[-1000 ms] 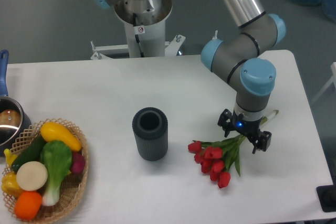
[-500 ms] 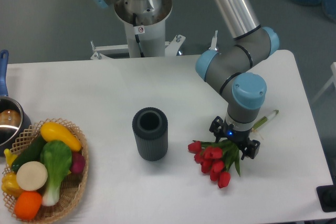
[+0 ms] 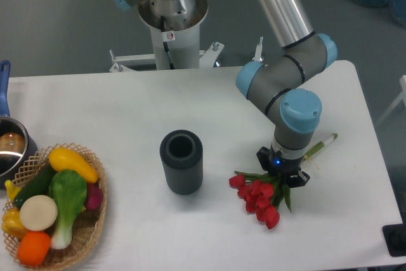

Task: Pick up the flowers from the table
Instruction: 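Lift the grasped tulip bunch up off the table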

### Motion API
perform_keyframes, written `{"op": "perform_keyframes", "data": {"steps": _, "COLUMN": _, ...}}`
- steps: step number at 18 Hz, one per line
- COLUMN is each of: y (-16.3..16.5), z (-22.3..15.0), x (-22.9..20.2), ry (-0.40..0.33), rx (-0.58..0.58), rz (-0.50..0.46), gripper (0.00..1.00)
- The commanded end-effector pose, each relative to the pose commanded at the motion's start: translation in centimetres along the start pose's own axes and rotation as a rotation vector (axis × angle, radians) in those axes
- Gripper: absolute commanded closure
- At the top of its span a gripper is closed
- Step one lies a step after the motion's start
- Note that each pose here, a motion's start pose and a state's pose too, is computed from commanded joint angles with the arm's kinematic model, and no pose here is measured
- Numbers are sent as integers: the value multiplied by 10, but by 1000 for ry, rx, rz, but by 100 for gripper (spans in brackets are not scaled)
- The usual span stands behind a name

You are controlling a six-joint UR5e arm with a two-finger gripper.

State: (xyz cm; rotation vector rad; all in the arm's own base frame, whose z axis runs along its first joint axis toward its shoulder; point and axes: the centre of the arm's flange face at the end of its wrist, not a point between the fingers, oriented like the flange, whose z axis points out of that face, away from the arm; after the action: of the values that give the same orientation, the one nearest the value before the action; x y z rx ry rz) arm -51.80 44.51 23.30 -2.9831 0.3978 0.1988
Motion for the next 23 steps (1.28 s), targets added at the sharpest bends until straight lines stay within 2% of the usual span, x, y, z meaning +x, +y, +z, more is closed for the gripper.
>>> {"op": "perform_keyframes", "data": {"steps": 4, "y": 16, "z": -36, "x": -8, "ry": -47, "rx": 3, "rz": -21, "gripper": 100}}
{"op": "perform_keyframes", "data": {"steps": 10, "y": 34, "z": -60, "x": -22, "ry": -45, "rx": -4, "rz": -47, "gripper": 100}}
{"op": "perform_keyframes", "data": {"steps": 14, "y": 25, "z": -77, "x": -30, "ry": 5, "rx": -16, "rz": -46, "gripper": 100}}
{"op": "perform_keyframes", "data": {"steps": 20, "y": 20, "z": -83, "x": -31, "ry": 2, "rx": -16, "rz": -40, "gripper": 100}}
{"op": "perform_keyframes", "data": {"steps": 23, "y": 13, "z": -83, "x": -28, "ry": -11, "rx": -66, "rz": -20, "gripper": 100}}
